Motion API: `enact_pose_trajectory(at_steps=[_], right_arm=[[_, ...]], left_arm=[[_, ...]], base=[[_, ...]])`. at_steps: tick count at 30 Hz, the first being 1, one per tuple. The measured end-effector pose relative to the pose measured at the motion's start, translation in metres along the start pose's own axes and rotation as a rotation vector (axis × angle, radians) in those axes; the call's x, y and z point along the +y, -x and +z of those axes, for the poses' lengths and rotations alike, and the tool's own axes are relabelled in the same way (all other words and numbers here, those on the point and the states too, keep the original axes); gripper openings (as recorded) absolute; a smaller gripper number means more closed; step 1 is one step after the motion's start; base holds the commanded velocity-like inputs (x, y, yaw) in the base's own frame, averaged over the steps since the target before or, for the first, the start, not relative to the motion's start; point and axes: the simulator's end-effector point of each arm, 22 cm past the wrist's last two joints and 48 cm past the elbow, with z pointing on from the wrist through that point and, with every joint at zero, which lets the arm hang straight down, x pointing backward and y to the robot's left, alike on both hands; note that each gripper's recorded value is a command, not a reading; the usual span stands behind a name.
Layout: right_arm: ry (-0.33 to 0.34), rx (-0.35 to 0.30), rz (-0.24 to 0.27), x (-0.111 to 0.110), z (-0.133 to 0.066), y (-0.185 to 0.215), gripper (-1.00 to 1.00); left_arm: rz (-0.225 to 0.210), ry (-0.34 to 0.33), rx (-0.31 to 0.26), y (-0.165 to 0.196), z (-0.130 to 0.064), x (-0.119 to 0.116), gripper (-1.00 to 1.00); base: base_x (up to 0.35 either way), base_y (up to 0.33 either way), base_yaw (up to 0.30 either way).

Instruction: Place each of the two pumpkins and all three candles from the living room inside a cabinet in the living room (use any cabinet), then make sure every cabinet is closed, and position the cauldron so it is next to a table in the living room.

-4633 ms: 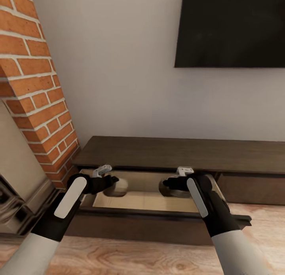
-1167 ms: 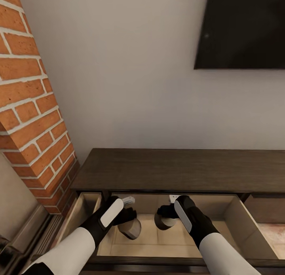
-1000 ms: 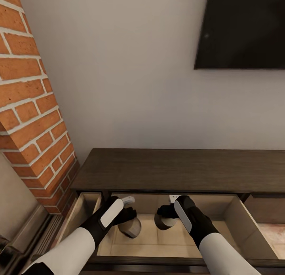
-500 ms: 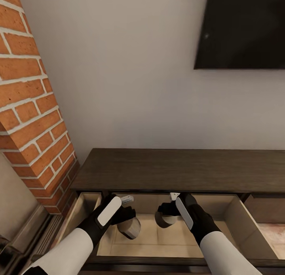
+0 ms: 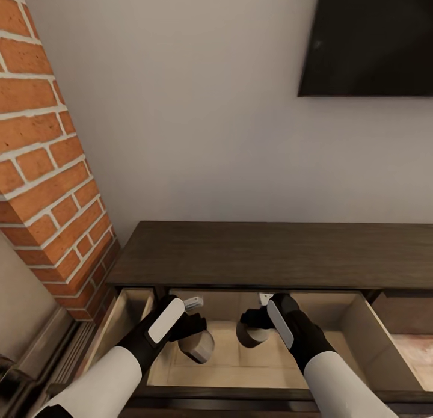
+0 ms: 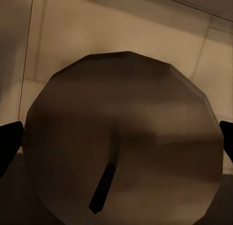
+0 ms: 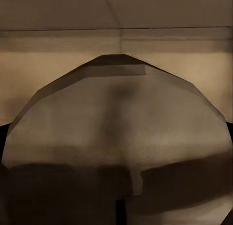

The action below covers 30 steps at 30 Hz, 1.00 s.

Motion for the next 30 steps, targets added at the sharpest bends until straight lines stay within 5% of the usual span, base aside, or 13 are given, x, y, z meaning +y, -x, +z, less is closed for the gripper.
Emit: enact_pose_trajectory(at_steps=[16,23,30], right_arm=[[-0.010,0.078,0.014,-0.009,0.032,-0.025,-1.00],[-0.028,0.185,0.020,-0.011,0.056,-0.050,-1.00],[-0.033,0.225,0.025,-0.014,0.068,-0.060,-1.00]], left_arm=[[0.001,0.004,0.038,0.006,0.022,0.000,-1.00],[-0.015,0.010,0.096,0.010,0.042,0.003,-1.00],[-0.009,0.032,0.126,0.002,0.057,0.011,-1.00]], base=[[0.000,0.000,0.000],[0.000,0.000,0.000],[0.000,0.000,0.000]])
